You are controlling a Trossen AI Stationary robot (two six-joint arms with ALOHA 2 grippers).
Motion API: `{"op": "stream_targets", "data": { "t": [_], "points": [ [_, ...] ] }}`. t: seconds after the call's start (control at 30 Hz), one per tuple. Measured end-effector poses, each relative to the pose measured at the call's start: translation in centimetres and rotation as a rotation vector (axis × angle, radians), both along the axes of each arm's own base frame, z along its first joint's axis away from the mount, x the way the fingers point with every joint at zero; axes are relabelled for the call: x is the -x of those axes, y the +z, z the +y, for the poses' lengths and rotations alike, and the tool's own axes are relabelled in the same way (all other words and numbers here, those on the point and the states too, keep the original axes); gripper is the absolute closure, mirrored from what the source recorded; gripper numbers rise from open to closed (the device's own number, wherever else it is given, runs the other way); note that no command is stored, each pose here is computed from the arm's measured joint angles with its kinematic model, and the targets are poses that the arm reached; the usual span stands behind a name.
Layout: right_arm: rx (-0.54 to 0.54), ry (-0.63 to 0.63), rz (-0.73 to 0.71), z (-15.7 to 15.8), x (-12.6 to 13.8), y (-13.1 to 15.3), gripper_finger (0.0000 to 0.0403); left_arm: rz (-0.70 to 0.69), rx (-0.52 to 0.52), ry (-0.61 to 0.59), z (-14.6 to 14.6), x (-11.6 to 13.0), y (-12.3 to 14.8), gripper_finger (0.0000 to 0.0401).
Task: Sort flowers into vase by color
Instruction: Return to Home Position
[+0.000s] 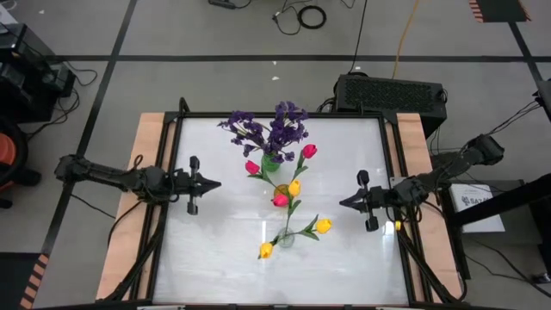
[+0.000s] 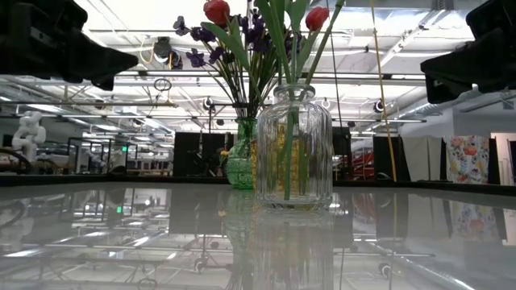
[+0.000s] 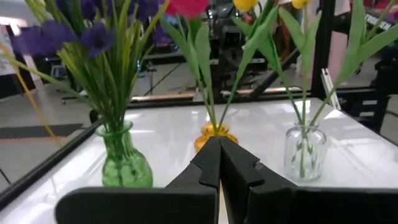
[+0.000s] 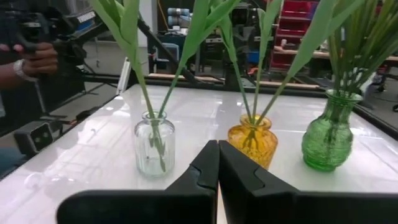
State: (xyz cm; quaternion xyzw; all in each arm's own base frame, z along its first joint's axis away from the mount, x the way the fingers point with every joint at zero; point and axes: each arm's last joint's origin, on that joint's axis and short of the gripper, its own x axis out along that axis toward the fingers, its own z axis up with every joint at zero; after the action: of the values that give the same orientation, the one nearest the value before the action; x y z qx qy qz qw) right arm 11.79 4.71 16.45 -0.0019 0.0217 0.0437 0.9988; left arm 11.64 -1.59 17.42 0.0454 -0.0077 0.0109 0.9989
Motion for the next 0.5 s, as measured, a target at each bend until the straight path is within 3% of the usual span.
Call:
{"op": "stream_targets", "data": {
  "t": [0.5],
  "points": [
    [-0.037,0.025,0.008,-0.1,-0.1,0.0,0.0403,-0.019,-0.016,0.014,1.1,1.1,0.1,0.0398]
  ]
}}
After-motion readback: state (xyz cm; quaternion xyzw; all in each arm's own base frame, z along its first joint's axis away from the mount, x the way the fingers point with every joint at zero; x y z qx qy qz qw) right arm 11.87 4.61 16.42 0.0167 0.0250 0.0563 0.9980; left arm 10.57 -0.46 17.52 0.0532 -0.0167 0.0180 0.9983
